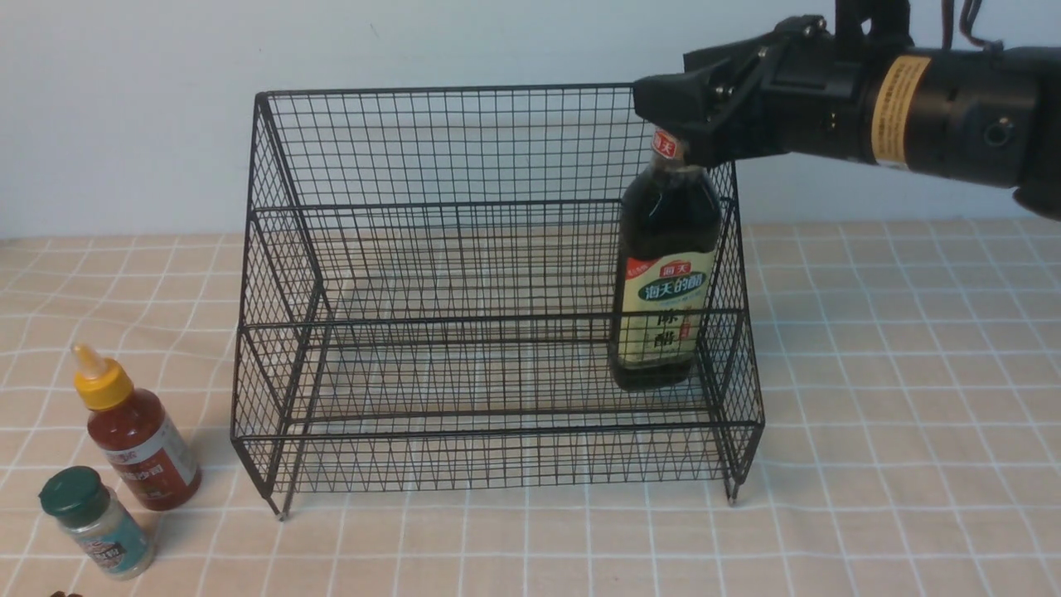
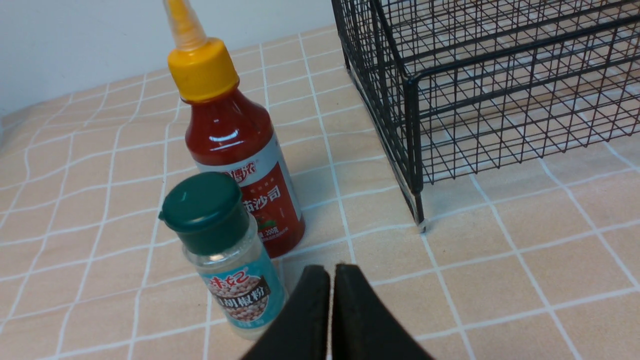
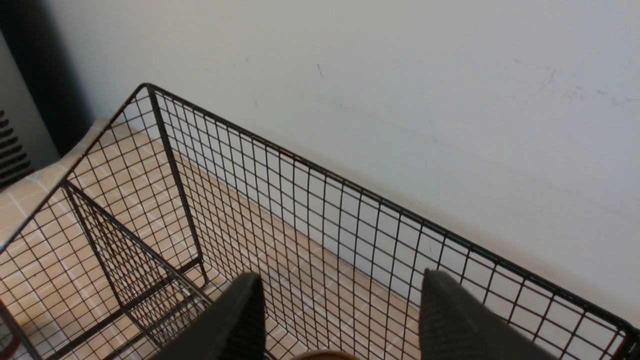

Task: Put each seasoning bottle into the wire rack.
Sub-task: Use the right arm to put the condiment bottle back on the shelf, then use the left arm to grab the condiment bottle farthest to it

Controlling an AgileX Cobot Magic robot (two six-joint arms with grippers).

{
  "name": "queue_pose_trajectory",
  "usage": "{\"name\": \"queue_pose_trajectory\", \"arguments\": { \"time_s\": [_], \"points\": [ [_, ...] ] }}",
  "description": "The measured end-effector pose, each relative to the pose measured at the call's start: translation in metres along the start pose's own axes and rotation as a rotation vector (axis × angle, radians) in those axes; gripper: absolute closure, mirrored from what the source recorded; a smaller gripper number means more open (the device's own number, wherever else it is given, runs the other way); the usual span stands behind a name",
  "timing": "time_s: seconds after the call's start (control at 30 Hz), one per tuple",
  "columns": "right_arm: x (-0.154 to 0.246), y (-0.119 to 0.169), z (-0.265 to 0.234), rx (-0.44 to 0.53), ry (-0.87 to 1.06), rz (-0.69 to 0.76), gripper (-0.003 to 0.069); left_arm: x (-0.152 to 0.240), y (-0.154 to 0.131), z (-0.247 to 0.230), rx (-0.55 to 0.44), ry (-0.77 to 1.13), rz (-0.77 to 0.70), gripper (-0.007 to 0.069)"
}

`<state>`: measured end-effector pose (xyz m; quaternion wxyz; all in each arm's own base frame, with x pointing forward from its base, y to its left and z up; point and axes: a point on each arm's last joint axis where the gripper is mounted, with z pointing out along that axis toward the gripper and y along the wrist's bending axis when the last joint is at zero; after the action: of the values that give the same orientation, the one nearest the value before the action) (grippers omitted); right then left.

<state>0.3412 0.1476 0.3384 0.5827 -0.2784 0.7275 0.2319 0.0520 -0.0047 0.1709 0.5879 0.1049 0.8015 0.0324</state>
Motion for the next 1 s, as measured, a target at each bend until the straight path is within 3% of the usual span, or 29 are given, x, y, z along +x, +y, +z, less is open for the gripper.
{"name": "queue_pose_trajectory", "arguments": {
  "time_s": [0.4,0.5,0.53,0.6,0.73,0.9,1.0],
  "points": [
    [-0.017,0.001,-0.015,0.049,-0.044,-0.011,0.0272,0.000,0.000,0.000,0.000,0.000,0.000,0.0632],
    [-0.044,0.013,-0.044,0.041,-0.127,-0.065,0.0309,0.000,0.000,0.000,0.000,0.000,0.000,0.0632],
    [-0.050,0.017,-0.051,0.093,-0.142,-0.076,0.0319,0.000,0.000,0.000,0.000,0.000,0.000,0.0632],
    [-0.059,0.022,-0.063,0.039,-0.169,-0.123,0.0344,0.000,0.000,0.000,0.000,0.000,0.000,0.0632],
    [-0.081,0.040,-0.104,0.054,-0.205,-0.347,0.0462,0.000,0.000,0.000,0.000,0.000,0.000,0.0632],
    [-0.100,0.051,-0.140,0.130,-0.277,-0.501,0.0627,0.000,0.000,0.000,0.000,0.000,0.000,0.0632],
    [-0.109,0.053,-0.157,0.204,-0.310,-0.586,0.0663,0.000,0.000,0.000,0.000,0.000,0.000,0.0632]
  ]
}}
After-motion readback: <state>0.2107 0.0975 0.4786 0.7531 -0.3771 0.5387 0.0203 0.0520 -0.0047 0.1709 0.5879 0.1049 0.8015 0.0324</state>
